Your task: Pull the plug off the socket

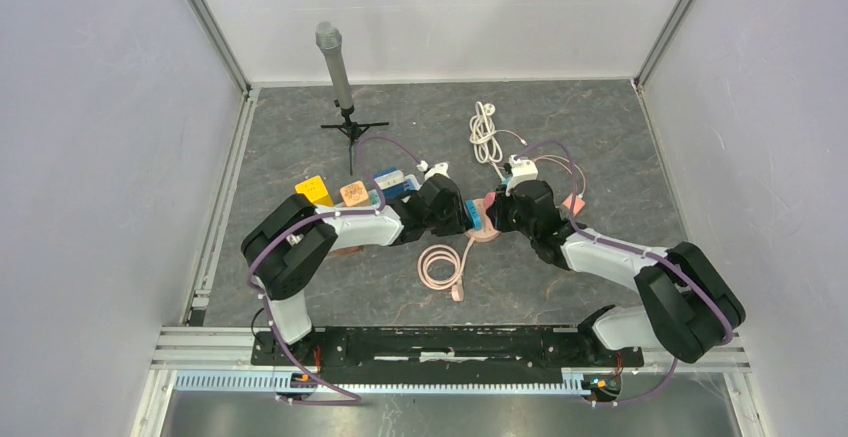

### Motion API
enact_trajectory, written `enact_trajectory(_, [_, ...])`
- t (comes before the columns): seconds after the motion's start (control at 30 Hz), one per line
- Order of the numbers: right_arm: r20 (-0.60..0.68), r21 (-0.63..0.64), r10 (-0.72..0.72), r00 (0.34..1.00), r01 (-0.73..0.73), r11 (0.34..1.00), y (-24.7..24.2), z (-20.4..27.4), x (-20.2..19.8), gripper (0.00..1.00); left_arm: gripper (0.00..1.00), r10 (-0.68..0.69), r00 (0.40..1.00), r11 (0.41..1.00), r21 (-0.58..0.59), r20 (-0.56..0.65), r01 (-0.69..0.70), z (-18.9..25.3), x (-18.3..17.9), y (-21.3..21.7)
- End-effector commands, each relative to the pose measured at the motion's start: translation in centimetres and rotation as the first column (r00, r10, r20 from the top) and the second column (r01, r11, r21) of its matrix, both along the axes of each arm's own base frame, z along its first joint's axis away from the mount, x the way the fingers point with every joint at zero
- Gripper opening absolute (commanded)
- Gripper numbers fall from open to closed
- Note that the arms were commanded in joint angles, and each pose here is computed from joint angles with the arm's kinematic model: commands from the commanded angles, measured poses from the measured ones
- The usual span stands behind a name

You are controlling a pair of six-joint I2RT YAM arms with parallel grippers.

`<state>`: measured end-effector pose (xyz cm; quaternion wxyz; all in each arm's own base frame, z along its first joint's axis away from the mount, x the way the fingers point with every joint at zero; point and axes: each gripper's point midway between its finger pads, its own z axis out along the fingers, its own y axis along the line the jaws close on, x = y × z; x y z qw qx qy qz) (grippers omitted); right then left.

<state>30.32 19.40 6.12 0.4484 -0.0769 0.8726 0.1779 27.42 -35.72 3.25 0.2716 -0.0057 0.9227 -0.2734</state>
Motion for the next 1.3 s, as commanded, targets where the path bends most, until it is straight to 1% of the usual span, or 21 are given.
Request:
enact_trajectory(0.0, [0.099, 0.183, 0.129, 0.987, -0.145, 0.972, 4.4, 5.8, -0.1, 0.00, 0.39, 0.079, 0.977, 0.926, 0.378, -0.196, 0.001, -8.8, -5.0, 7.9])
enact_trajectory(0.13, [0.112, 0.192, 0.127, 0.985, -0.147, 0.970, 4.5, 6.7, 0.2, 0.00, 0.38, 0.106, 0.972, 0.908, 0.419, -0.208, -0.010, -9.6, -5.3, 8.8])
enact_trajectory(0.33, [0.040, 0.170, 0.132, 0.990, -0.137, 0.976, 4.3, 3.4, -0.3, 0.00, 0.38, 0.114, 0.969, 0.901, 0.434, -0.220, -0.008, -10.1, -5.5, 9.1])
enact_trajectory(0.4, [0.051, 0.165, 0.159, 0.986, -0.166, 0.972, 4.5, 3.0, -0.5, 0.00, 0.38, 0.115, 0.969, 0.898, 0.439, -0.219, -0.008, -10.2, -5.5, 9.2])
enact_trajectory(0.53, [0.102, 0.194, 0.247, 0.964, -0.263, 0.945, 6.0, 4.4, -0.6, 0.00, 0.36, 0.108, 0.971, 0.899, 0.439, -0.213, -0.004, -9.9, -5.4, 9.2])
enact_trajectory(0.63, [0.106, 0.244, 0.254, 0.961, -0.272, 0.931, 6.2, 5.5, -0.5, 0.00, 0.35, 0.102, 0.974, 0.898, 0.441, -0.205, -0.001, -9.7, -5.3, 9.2])
enact_trajectory(0.77, [0.086, 0.381, 0.250, 0.964, -0.263, 0.886, 5.8, 6.7, -0.4, 0.00, 0.34, 0.107, 0.972, 0.895, 0.446, -0.210, -0.003, -10.0, -5.5, 9.4])
enact_trajectory(0.83, [0.115, 0.423, 0.260, 0.959, -0.284, 0.860, 5.5, 7.2, -0.5, 0.00, 0.34, 0.114, 0.972, 0.892, 0.452, -0.207, -0.008, -10.0, -5.5, 9.7])
enact_trajectory(0.87, [0.130, 0.421, 0.255, 0.958, -0.286, 0.861, 5.3, 7.3, -0.4, 0.00, 0.34, 0.116, 0.972, 0.890, 0.455, -0.205, -0.010, -10.0, -5.5, 9.8])
enact_trajectory(0.93, [0.139, 0.383, 0.250, 0.958, -0.285, 0.879, 5.0, 6.8, 0.0, 0.00, 0.33, 0.120, 0.973, 0.889, 0.458, -0.198, -0.016, -9.9, -5.5, 10.0])
enact_trajectory(1.1, [0.107, 0.306, 0.233, 0.967, -0.255, 0.917, 4.2, 4.5, 0.1, 0.00, 0.33, 0.121, 0.973, 0.890, 0.455, -0.197, -0.019, -9.8, -5.3, 9.9])
enact_trajectory(1.27, [0.118, 0.111, 0.238, 0.964, -0.251, 0.962, 4.0, 2.2, 0.3, 0.00, 0.33, 0.129, 0.975, 0.878, 0.479, -0.181, -0.028, -9.8, -4.8, 10.2])
